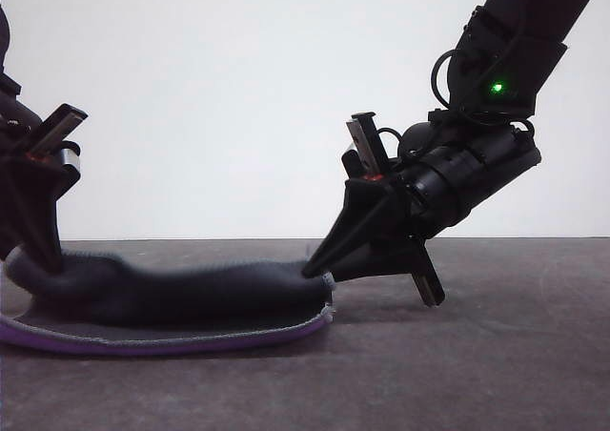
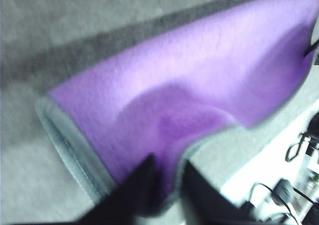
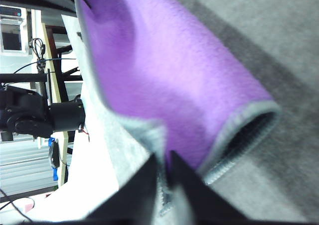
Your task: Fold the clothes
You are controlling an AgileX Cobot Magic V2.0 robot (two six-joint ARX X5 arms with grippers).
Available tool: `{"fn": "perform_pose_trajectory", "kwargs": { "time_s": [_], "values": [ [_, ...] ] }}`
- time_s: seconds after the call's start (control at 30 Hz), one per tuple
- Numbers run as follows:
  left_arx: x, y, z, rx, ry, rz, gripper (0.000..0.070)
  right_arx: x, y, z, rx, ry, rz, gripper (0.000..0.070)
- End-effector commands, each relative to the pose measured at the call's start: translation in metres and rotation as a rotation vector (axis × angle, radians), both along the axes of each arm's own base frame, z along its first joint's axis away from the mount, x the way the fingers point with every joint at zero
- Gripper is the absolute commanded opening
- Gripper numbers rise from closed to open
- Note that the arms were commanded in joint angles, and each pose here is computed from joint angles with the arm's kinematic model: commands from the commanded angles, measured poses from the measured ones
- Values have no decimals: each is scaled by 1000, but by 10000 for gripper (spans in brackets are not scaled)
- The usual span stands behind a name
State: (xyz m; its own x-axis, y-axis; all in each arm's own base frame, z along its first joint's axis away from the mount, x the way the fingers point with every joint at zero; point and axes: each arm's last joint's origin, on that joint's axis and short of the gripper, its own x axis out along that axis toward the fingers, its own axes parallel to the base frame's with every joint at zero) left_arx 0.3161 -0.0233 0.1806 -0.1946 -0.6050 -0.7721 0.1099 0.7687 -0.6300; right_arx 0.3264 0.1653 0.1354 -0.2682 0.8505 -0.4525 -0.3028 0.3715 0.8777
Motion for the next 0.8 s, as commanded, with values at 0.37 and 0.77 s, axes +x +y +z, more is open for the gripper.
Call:
{"fn": "perform_pose_trajectory", "kwargs": {
  "time_s": [0.37,0.77],
  "values": [
    [0,0,1,-7,38,-12,408,2,4,-2,54,5,32,351],
    [15,0,48,-5,-132,-14,400,-2,-6,41,6,-153,24,429]
  ]
}}
